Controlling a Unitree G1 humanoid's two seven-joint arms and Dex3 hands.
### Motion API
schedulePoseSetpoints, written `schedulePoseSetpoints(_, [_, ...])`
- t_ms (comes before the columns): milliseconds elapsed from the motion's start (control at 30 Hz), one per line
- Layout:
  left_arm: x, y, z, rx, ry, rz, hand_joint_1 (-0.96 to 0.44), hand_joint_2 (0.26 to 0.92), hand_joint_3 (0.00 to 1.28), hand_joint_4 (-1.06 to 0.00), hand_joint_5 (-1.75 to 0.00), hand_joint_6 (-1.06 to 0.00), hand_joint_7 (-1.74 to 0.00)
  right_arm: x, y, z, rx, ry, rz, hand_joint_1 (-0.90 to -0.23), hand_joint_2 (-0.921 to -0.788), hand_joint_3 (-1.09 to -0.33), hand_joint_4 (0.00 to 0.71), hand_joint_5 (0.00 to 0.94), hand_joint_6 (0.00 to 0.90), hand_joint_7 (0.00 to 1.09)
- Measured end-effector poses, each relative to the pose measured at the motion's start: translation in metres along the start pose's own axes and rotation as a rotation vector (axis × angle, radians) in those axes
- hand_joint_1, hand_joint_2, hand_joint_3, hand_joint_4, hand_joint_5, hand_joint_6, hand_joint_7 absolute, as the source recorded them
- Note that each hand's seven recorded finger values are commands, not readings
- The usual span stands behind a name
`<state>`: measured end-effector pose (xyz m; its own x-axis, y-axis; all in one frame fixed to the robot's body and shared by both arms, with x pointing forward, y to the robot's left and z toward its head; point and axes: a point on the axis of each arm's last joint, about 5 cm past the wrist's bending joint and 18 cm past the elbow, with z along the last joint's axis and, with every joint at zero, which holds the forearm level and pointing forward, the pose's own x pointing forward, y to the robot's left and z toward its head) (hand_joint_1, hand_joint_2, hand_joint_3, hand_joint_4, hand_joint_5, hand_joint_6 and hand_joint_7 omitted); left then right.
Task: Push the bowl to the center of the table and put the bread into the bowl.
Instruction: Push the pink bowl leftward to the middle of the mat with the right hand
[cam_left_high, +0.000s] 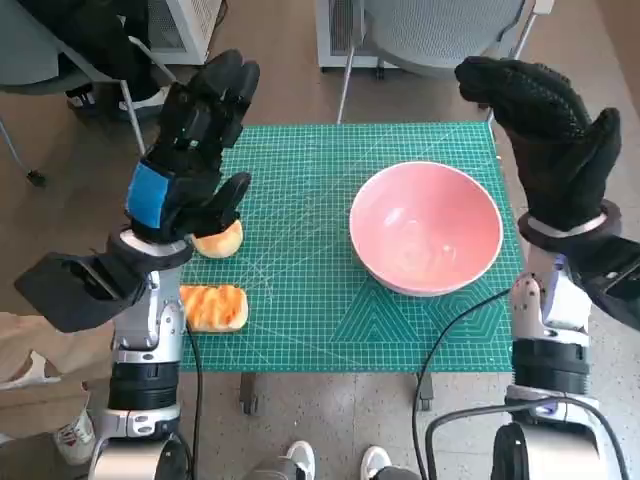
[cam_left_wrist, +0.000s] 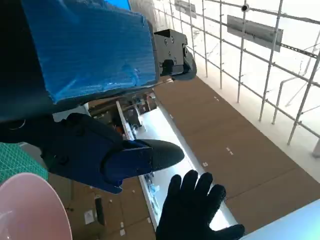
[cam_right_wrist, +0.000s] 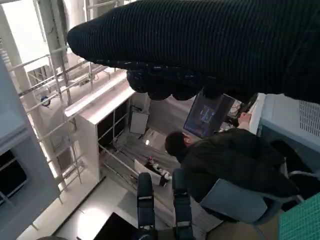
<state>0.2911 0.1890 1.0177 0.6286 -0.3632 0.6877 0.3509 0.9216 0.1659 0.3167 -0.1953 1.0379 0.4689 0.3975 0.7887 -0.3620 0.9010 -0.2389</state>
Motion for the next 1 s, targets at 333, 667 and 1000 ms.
schedulePoseSetpoints(333, [0.0023,0.0001,0.0006,0.0,-0.005,-0.01,-0.58,0.921,0.49,-0.1,-0.02,0.0,-0.51,0.0005,-0.0002,0.0002,0.0,-0.002,0.002,-0.683,-0.921,-0.741,0.314,0.001,0.355,0.01])
schedulePoseSetpoints(667, [0.0021,0.0002,0.0002,0.0,-0.003,-0.016,-0.58,0.921,0.49,-0.1,-0.02,0.0,-0.5,-0.0001,-0.0014,-0.0006,-0.003,-0.001,-0.007,-0.686,-0.921,-0.74,0.314,0.0,0.354,0.01])
schedulePoseSetpoints(1000, [0.0021,0.0002,0.0002,0.0,-0.004,-0.017,-0.58,0.921,0.49,-0.1,-0.02,0.0,-0.5,-0.0071,-0.0097,-0.0071,-0.01,0.034,-0.053,-0.686,-0.921,-0.744,0.302,0.0,0.34,0.0])
